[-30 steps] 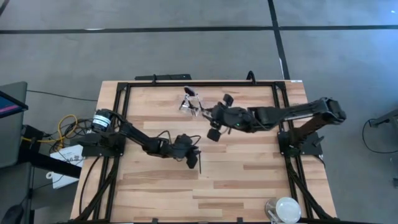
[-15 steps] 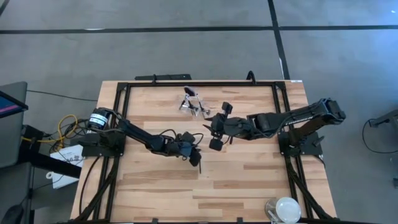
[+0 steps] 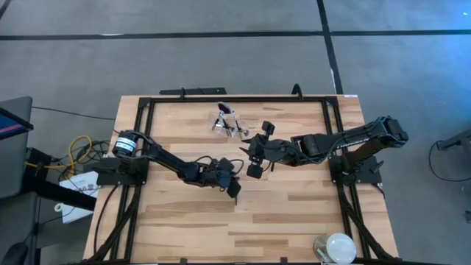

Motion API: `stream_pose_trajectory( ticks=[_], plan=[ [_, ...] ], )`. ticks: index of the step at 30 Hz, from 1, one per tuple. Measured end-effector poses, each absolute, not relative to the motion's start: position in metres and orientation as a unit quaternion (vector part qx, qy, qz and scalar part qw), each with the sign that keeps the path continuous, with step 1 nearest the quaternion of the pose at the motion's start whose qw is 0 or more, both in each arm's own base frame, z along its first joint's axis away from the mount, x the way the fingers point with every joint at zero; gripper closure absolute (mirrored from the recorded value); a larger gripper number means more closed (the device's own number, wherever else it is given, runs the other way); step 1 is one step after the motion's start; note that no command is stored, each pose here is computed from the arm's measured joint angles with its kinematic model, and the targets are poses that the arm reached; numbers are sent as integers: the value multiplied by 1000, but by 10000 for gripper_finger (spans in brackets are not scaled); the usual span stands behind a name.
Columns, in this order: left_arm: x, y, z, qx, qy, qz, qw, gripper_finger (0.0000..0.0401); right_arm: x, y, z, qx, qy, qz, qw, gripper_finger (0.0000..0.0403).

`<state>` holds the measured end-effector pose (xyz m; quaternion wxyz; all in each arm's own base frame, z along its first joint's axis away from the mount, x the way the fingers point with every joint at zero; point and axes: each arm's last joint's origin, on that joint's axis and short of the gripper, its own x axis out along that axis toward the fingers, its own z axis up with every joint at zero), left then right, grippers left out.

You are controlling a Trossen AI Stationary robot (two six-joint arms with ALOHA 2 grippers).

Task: Sort items
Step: Put the liner brush into the transparent organizer

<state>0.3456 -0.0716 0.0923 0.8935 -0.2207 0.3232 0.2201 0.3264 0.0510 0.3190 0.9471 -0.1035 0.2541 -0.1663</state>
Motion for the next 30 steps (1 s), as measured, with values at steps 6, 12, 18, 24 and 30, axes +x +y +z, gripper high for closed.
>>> stream_pose_trajectory(
  ticks=[6, 12, 18, 24, 30],
  plan=[
    [346, -68, 89, -172, 346, 200, 900, 270, 326, 51, 319, -108, 256, -165, 946, 301],
    [345, -66, 87, -125, 359, 189, 905, 339, 326, 51, 319, -122, 260, -161, 944, 301],
    [344, -68, 86, -78, 372, 169, 909, 388, 325, 51, 317, -121, 268, -162, 942, 301],
    [339, -67, 81, -77, 379, 160, 908, 362, 322, 50, 313, -102, 287, -169, 937, 301],
    [337, -67, 80, -81, 377, 153, 910, 337, 322, 50, 313, -97, 288, -170, 937, 301]
  ],
)
